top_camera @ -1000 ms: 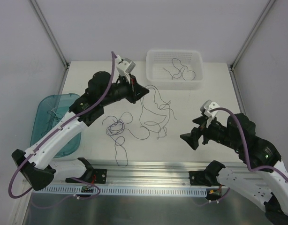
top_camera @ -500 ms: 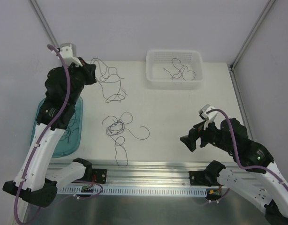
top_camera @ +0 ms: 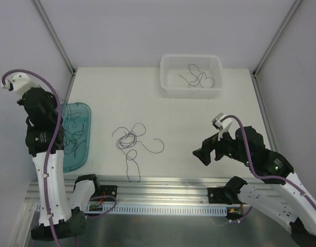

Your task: Untangle the cables

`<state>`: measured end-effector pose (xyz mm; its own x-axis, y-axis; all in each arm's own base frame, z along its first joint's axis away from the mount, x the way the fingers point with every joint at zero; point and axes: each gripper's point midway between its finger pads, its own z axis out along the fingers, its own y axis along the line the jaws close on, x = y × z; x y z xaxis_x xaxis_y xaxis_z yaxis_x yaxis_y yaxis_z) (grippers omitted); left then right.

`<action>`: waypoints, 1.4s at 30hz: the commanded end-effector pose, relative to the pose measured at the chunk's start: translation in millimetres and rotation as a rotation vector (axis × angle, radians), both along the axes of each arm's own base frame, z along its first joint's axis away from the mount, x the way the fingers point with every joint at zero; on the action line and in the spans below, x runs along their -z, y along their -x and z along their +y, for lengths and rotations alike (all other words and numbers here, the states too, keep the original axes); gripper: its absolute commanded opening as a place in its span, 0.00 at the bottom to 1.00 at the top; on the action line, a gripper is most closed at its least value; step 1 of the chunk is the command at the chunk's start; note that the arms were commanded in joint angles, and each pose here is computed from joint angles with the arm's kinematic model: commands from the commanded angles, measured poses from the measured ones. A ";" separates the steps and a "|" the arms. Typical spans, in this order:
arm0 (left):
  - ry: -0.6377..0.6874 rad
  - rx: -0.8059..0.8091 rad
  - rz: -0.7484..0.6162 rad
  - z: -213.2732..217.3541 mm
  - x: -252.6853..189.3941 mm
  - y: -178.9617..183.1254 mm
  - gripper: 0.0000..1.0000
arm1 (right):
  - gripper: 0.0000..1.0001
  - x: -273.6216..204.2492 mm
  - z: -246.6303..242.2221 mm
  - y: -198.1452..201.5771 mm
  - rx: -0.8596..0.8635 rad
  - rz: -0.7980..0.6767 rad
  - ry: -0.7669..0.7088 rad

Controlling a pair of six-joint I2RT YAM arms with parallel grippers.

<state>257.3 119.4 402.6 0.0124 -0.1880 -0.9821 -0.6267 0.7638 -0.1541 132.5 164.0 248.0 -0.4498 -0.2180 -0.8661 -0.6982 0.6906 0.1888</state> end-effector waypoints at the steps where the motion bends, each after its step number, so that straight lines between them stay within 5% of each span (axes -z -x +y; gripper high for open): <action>1: 0.000 -0.164 0.107 36.0 41.2 17.4 0.00 | 0.97 -7.6 13.1 1.4 -0.042 0.004 -0.048; 12: 0.207 -0.382 0.273 68.0 209.7 31.4 0.00 | 0.97 12.2 19.0 10.2 -0.079 0.094 -0.025; 20: 0.206 -0.486 0.309 80.5 222.1 44.5 0.18 | 0.97 18.7 20.7 12.8 -0.073 0.127 -0.038; 21: 0.207 -0.506 0.294 81.4 221.3 47.5 0.37 | 0.97 19.7 21.1 13.6 -0.076 0.133 -0.037; 25: 0.198 -0.559 0.260 83.0 219.5 60.1 0.80 | 0.97 22.1 21.8 14.4 -0.081 0.141 -0.033; 28: 0.202 -0.546 0.246 81.3 217.0 59.1 0.98 | 0.97 22.9 22.6 14.8 -0.083 0.147 -0.034; 42: 0.243 -0.480 0.177 71.9 208.3 49.9 0.99 | 0.97 23.0 26.5 13.1 -0.090 0.155 -0.036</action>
<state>198.4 192.9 190.2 -0.0547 -0.4060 -0.9122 -0.9403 0.3284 -0.0897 118.2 182.1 214.0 -0.5744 -0.2615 -0.7757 -0.7031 0.6429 0.3038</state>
